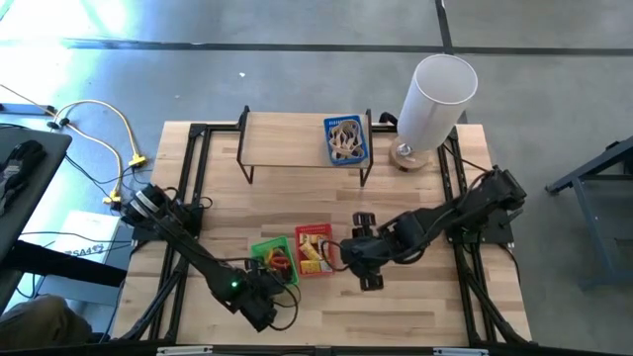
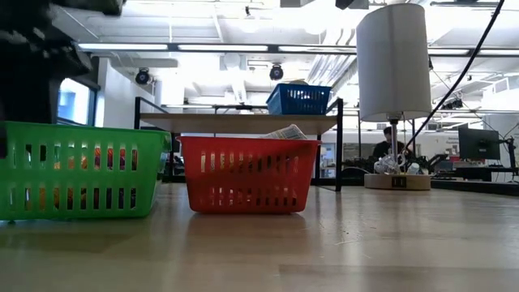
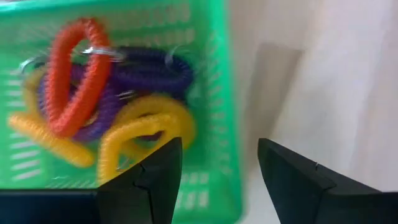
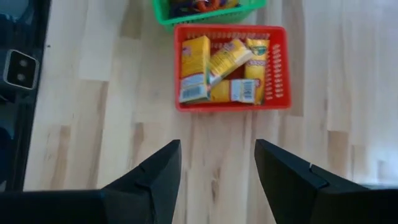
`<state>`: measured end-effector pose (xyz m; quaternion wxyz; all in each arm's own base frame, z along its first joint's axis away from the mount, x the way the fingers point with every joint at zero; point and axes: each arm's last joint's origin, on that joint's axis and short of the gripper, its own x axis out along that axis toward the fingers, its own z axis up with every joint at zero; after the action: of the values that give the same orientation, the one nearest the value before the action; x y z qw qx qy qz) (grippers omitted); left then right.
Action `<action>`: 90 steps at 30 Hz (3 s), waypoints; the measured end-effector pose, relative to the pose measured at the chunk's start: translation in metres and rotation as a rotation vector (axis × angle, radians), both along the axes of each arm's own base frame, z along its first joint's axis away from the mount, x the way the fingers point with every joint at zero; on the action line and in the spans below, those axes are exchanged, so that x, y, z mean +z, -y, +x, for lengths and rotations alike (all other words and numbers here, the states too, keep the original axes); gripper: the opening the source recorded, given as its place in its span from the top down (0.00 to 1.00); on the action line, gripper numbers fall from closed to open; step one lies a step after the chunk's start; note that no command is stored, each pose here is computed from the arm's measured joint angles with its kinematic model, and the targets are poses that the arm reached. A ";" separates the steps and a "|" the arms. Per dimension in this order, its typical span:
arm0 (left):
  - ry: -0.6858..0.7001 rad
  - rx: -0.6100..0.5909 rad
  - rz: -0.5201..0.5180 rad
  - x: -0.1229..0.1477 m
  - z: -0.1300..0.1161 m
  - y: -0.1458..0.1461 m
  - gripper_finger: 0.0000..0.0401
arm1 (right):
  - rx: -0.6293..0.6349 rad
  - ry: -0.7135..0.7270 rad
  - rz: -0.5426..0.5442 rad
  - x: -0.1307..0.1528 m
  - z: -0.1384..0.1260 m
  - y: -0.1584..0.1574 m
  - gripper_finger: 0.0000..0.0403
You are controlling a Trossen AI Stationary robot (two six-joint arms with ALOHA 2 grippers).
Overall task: Pick & Place Office Desk Supplies
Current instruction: Put the green bin on the shelf
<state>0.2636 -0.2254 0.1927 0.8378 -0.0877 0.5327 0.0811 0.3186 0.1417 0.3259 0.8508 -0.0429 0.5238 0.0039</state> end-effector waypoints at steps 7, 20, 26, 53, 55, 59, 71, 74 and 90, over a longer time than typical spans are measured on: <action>-0.068 0.056 0.002 -0.012 0.001 -0.002 0.56 | 0.043 0.051 0.025 -0.013 0.001 -0.016 0.52; -0.160 0.022 -0.018 -0.013 0.007 -0.015 0.97 | 0.097 0.018 0.047 -0.033 -0.012 -0.039 0.52; -0.212 -0.049 -0.033 -0.006 0.007 -0.026 0.99 | 0.119 0.033 0.054 -0.033 -0.014 -0.046 0.52; -0.274 -0.165 0.341 0.142 -0.004 -0.091 1.00 | 0.172 0.039 0.051 -0.033 -0.024 -0.062 0.52; -0.261 -0.169 0.362 0.151 -0.003 -0.107 1.00 | 0.173 0.053 0.048 -0.032 -0.023 -0.062 0.52; -0.229 -0.141 0.411 0.168 -0.006 -0.145 1.00 | 0.167 0.076 0.043 -0.031 -0.022 -0.063 0.52; -0.247 -0.043 0.388 0.191 -0.027 -0.253 1.00 | 0.157 0.102 0.021 -0.030 -0.019 -0.060 0.52; -0.207 -0.059 0.355 0.189 -0.024 -0.274 1.00 | 0.163 0.102 0.013 -0.030 -0.017 -0.058 0.52; -0.243 -0.048 0.242 0.140 -0.033 -0.352 1.00 | 0.206 0.069 -0.012 -0.045 0.005 -0.043 0.52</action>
<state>0.2302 0.1270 0.3330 0.7733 0.0370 0.6185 0.1349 0.3233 0.1852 0.2806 0.8631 -0.1016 0.4870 0.0865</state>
